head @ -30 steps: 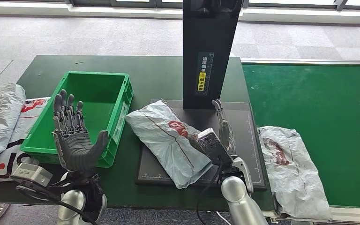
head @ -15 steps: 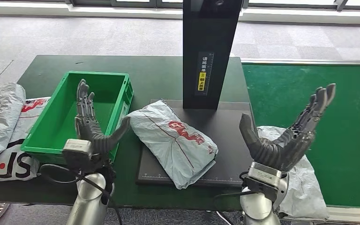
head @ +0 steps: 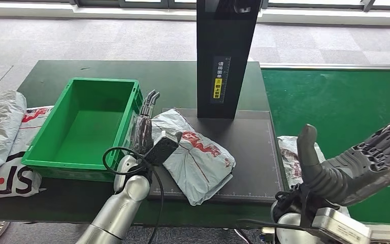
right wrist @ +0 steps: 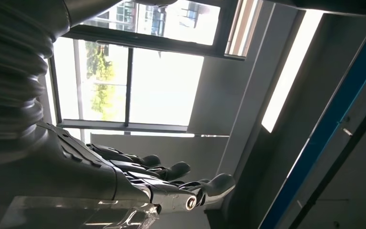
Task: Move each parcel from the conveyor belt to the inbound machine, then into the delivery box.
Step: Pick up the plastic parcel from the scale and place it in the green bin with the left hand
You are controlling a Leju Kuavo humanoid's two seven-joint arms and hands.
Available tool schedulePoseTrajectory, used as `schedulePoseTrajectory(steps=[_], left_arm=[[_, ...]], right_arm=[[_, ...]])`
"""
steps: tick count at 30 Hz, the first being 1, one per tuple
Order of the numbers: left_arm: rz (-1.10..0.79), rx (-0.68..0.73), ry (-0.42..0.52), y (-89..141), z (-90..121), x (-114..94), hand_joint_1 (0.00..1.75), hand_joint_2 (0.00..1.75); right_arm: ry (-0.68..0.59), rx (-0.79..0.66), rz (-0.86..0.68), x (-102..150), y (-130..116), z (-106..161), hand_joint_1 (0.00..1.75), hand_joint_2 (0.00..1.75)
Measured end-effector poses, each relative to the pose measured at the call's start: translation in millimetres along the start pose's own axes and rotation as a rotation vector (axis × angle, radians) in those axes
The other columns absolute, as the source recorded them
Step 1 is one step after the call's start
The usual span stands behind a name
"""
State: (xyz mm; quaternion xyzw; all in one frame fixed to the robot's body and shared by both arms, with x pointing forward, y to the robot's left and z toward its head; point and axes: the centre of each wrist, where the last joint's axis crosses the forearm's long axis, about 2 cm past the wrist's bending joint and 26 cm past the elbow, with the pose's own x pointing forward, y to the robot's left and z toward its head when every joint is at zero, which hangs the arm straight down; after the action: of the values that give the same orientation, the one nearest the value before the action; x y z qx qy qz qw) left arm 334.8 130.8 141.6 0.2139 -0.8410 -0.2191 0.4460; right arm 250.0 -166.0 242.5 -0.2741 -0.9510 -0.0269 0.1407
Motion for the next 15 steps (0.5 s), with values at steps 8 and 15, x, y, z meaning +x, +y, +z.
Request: schedulePoseTrajectory(steps=[8, 15], left_arm=[[-0.114, -0.184, 0.048, -14.4, 14.0, -11.6, 0.0, 1.75], [-0.131, -0.295, 0.064, -19.7, 18.8, -18.1, 0.0, 1.75]], right_arm=[[0.016, -0.007, 0.014, -3.9, -3.8, 1.4, 0.0, 1.75], [0.015, -0.007, 0.024, -5.3, -5.5, 1.5, 0.0, 1.75]])
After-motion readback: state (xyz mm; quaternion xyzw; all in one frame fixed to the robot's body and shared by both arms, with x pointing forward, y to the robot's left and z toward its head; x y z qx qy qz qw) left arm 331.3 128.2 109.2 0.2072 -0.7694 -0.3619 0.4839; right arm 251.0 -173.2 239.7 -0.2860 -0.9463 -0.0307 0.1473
